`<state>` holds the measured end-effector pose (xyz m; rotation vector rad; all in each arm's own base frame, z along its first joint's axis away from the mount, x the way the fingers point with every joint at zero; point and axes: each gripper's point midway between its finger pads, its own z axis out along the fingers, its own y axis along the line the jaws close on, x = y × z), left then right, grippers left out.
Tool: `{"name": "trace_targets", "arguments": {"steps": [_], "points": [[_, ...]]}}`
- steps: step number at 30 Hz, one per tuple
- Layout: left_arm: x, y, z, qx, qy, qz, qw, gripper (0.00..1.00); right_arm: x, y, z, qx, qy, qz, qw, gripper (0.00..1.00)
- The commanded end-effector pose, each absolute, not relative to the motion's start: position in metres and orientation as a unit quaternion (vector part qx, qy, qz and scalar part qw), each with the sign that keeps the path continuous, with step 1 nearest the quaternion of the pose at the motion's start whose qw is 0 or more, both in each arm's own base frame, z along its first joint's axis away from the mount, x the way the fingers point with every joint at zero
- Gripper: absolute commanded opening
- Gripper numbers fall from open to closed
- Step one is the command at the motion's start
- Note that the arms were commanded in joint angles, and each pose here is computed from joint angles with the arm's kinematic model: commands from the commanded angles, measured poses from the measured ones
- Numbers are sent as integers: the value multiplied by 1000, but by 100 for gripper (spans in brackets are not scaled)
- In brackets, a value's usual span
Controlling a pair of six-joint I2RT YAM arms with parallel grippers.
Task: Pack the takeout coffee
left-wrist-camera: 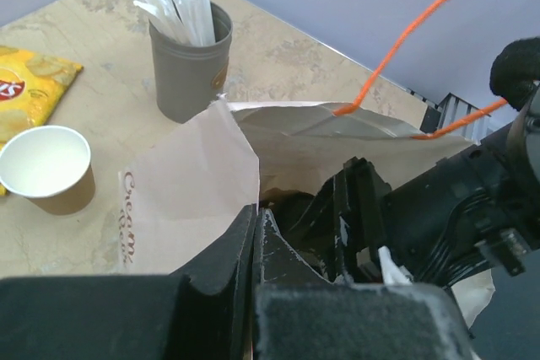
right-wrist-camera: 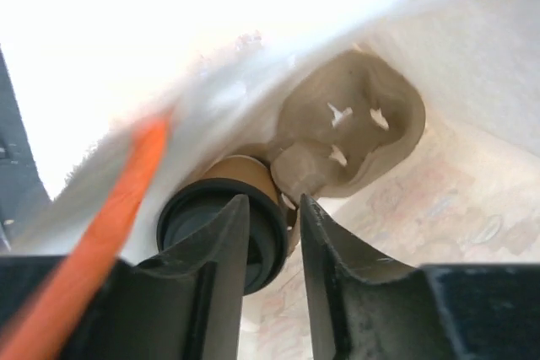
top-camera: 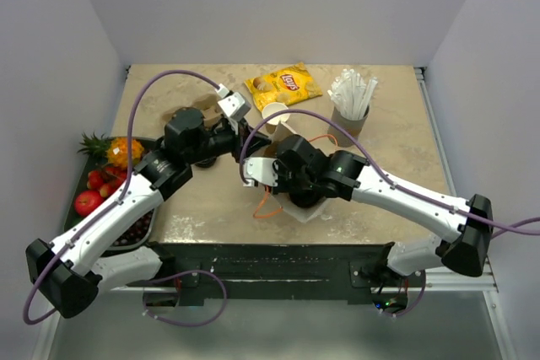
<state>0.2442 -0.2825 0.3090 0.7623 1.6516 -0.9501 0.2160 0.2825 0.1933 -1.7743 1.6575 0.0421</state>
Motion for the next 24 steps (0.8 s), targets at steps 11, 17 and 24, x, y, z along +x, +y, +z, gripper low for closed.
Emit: {"name": "trace_targets", "arguments": {"steps": [11, 17, 24], "points": [[268, -279, 285, 264, 769, -385, 436, 0, 218, 297, 308, -594, 643, 90, 475, 40], [284, -270, 273, 227, 802, -385, 395, 0, 234, 281, 348, -543, 651, 78, 525, 40], [299, -270, 263, 207, 815, -398, 367, 0, 288, 241, 371, -493, 667, 23, 559, 42]]}}
